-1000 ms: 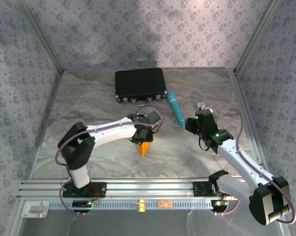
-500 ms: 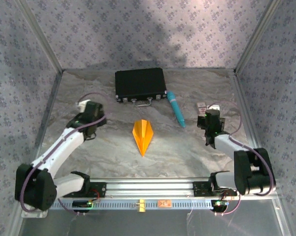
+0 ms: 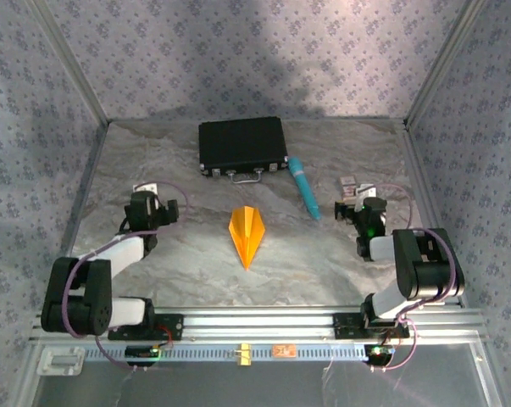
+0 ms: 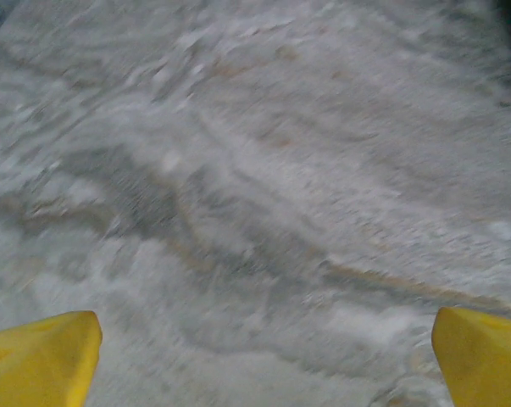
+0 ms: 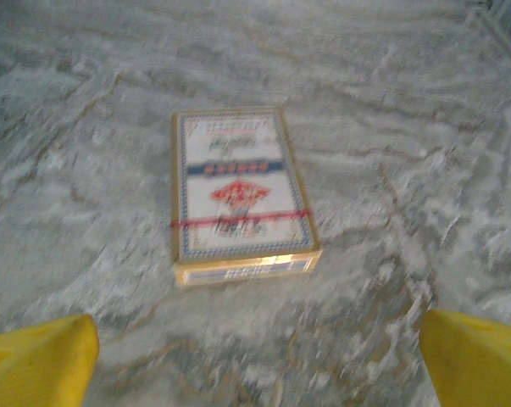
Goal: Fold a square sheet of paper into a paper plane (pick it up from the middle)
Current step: Reset both arms
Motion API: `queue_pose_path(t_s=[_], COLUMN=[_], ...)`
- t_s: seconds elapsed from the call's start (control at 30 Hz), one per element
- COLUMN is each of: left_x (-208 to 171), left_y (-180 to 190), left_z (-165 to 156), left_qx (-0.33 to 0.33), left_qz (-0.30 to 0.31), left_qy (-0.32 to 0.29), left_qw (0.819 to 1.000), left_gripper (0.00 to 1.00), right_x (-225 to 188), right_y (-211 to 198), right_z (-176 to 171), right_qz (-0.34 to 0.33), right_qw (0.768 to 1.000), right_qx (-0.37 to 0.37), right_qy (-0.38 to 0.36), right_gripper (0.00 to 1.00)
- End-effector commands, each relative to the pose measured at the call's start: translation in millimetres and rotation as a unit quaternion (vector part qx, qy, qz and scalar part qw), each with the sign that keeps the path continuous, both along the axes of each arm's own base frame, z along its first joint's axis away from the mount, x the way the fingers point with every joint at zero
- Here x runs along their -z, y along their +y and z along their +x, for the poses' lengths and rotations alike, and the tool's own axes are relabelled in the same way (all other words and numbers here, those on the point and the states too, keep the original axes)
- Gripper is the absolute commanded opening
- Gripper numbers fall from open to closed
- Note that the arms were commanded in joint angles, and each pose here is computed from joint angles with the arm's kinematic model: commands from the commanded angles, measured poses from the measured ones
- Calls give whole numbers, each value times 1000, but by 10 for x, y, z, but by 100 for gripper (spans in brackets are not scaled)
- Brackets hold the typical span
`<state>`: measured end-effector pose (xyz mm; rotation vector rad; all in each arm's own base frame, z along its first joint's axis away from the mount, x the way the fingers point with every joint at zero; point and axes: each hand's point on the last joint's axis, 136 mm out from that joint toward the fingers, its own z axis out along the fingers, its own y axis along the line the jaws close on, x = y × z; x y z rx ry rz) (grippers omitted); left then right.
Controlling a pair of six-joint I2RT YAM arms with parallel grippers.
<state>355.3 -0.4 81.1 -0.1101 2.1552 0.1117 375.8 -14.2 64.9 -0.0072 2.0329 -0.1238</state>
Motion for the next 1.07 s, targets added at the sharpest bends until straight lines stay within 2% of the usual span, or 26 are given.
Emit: queue_pose_path(t_s=[0.0, 0.1, 0.2, 0.33, 0.4, 0.47, 0.5, 0.57, 0.6, 0.67, 0.7, 1.03], left_x=[-314, -277, -287, -392, -285, -216, -141, -88, -38, -87, -52, -73], left_y=[-287, -367, -325, -139, -64, -59, -7, 159, 177, 184, 185, 108], left_z=[213, 236, 252, 294, 345, 391, 399, 438, 399, 432, 408, 429], left_qx=[96, 119, 108, 72, 69, 77, 67, 30, 29, 29, 27, 39], left_qz=[3, -2, 3, 45, 20, 5, -2, -16, -31, -27, -27, -11], left_qy=[-89, -73, -75, -122, -99, -105, -95, -115, -88, -112, -93, -97], left_qw=[991, 990, 991, 989, 992, 991, 993, 993, 995, 993, 995, 994], left_gripper=[100, 100, 100, 100, 100, 100, 100, 100, 100, 100, 100, 100], right_x=[-185, -191, -191, -192, -193, -190, -185, -182, -188, -185, -187, -184], right_y=[-110, -106, -102, -99, -98, -98, -97, -96, -99, -98, -97, -98], right_z=[134, 134, 139, 142, 144, 141, 141, 141, 143, 141, 141, 144], right_qz=[11, 12, 16, 15, 15, 15, 15, 15, 15, 15, 15, 15], right_qw=[999, 999, 999, 999, 999, 999, 999, 999, 999, 999, 999, 999], right_qx=[29, 27, 24, 23, 23, 23, 22, 22, 23, 22, 22, 22], right_qy=[-26, -29, -28, -27, -27, -27, -26, -26, -27, -26, -26, -26], right_gripper=[99, 99, 99, 99, 99, 99, 99, 99, 99, 99, 99, 99])
